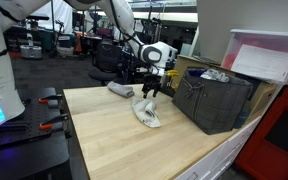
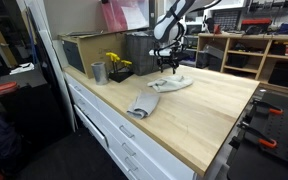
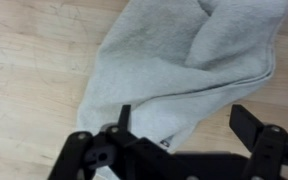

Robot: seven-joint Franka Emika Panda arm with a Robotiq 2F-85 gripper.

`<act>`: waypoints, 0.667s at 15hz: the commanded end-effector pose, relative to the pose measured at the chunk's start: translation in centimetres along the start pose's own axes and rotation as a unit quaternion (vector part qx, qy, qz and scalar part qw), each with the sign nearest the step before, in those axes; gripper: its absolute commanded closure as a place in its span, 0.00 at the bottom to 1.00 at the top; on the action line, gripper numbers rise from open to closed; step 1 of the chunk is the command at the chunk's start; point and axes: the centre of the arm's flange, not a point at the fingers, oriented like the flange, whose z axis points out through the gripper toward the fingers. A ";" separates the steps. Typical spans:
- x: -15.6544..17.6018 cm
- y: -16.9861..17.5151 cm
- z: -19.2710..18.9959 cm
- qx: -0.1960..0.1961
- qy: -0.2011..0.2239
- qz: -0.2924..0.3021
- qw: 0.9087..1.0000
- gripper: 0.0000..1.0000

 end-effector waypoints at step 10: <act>4.0 8.9 5.7 -0.028 0.068 0.015 0.997 0.57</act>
